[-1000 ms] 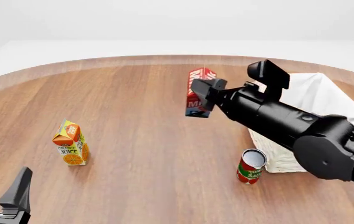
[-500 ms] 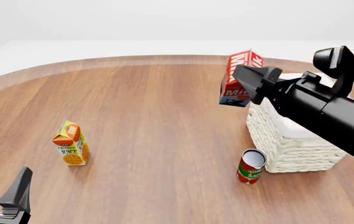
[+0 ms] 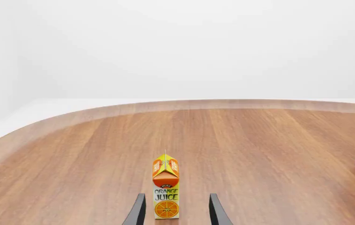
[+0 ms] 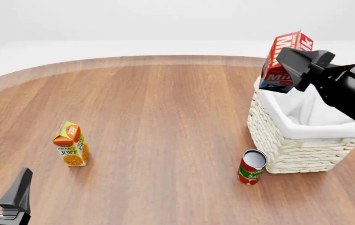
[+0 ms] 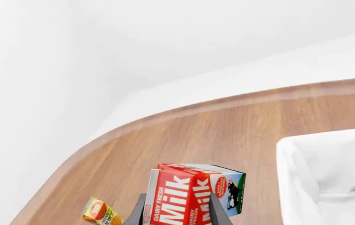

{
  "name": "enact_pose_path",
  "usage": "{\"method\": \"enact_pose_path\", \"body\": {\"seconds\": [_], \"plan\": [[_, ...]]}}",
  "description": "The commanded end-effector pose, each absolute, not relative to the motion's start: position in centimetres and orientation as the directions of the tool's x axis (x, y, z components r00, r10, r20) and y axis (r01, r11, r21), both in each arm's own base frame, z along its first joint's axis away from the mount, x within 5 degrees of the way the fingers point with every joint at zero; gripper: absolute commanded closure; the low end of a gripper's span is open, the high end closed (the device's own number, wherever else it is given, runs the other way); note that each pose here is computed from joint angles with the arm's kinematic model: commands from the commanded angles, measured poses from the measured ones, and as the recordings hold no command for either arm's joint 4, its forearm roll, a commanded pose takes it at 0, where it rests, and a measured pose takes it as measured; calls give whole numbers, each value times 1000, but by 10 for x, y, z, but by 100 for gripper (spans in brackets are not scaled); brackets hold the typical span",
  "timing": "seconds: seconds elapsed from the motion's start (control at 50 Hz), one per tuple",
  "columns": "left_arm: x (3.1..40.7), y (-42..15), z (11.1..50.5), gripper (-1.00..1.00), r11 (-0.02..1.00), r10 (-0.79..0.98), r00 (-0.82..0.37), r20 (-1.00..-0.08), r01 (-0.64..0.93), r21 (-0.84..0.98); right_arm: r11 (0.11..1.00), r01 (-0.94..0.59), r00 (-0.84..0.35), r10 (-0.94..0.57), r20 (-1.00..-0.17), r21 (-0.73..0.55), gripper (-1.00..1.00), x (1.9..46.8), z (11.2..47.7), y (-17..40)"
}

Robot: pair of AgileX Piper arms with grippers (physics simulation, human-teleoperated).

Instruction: Pick the milk and place it in the basket.

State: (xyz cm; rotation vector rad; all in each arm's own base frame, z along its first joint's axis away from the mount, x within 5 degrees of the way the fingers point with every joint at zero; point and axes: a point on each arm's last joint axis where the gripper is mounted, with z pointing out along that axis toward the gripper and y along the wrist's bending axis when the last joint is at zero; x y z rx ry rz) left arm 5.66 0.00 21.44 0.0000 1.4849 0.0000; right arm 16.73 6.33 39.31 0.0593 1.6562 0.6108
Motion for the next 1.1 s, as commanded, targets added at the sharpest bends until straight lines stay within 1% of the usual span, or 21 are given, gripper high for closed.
{"method": "enact_pose_path", "body": {"seconds": [0.02, 0.14, 0.36, 0.7, 1.0, 1.1], "plan": [[57, 0, 214, -100, 1000, 0, 86, -996, 0, 0, 888, -248, -100, 375, -922, 388, 100, 163, 410, 45], [57, 0, 214, -100, 1000, 0, 86, -996, 0, 0, 899, -204, -92, 376, -922, 387, 100, 170, 402, 39], [57, 0, 214, -100, 1000, 0, 86, -996, 0, 0, 909, -169, -68, 376, -924, 382, 100, 174, 402, 32], [57, 0, 214, -100, 1000, 0, 86, -996, 0, 0, 919, -104, -49, 378, -925, 381, 100, 197, 397, 23], [57, 0, 214, -100, 1000, 0, 86, -996, 0, 0, 927, -38, -61, 371, -927, 374, 100, 223, 386, 13], [57, 0, 214, -100, 1000, 0, 86, -996, 0, 0, 923, -14, -67, 382, -922, 384, 100, 238, 379, 9]]}}
